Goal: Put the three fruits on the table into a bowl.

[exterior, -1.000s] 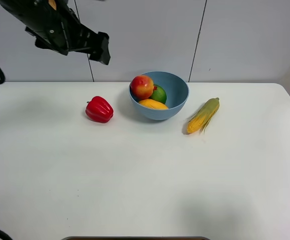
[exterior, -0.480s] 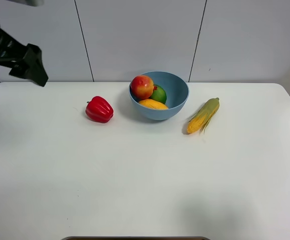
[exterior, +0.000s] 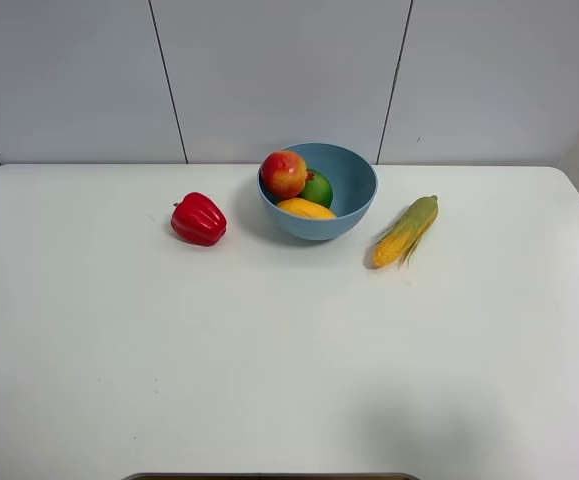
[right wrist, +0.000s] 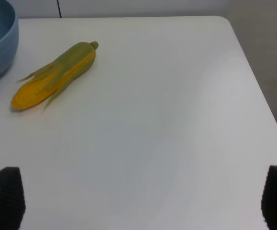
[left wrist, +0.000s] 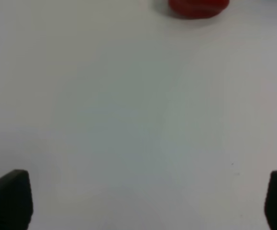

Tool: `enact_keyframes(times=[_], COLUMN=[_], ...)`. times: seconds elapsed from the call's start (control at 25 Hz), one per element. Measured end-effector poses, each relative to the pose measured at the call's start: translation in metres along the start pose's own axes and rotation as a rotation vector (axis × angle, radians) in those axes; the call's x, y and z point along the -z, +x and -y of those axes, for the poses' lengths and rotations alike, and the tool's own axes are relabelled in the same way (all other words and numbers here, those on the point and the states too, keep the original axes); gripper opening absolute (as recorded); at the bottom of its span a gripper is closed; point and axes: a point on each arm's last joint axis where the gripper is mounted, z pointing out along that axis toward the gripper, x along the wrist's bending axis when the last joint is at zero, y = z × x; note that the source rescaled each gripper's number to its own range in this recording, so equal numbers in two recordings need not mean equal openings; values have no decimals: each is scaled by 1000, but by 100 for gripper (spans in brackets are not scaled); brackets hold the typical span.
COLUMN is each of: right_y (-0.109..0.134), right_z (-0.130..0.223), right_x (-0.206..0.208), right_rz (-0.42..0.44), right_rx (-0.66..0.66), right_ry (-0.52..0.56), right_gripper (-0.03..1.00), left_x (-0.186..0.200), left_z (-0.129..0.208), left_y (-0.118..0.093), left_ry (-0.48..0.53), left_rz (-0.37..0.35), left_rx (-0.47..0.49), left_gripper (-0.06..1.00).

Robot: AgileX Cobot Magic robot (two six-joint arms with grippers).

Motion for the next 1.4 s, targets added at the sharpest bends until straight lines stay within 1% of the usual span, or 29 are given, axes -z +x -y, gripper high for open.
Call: enact_keyframes(times=[0.16, 0.24, 0.4, 0.52, 0.64, 0.76, 0.84, 1.08, 1.4], right_y=[0, 0, 0, 0, 0, 0, 0, 0, 0], right_z=[0, 0, 0, 0, 0, 0, 0, 0, 0], right_x=[0, 0, 0, 0, 0, 0, 0, 0, 0], right_rz=[0, 0, 0, 0, 0, 0, 0, 0, 0], right_rx=[0, 0, 0, 0, 0, 0, 0, 0, 0], right_ry=[0, 0, 0, 0, 0, 0, 0, 0, 0], right_gripper=[100, 100, 100, 100, 100, 100, 100, 100, 100], left_x=[10, 8, 3, -4, -11, -15, -18, -18, -18], left_z=[32, 50, 91, 121, 144, 162, 171, 186, 186], left_y=[4, 6, 11, 10, 6, 2, -1, -9, -10], left_ry=[-35, -32, -24, -35, -103, -187, -223, -289, -290], left_rz=[-10, -19, -65, -95, -109, -131, -150, -201, -209], left_rx=[12, 35, 118, 196, 266, 300, 310, 286, 281], left_gripper=[97, 97, 97, 97, 97, 97, 97, 97, 97])
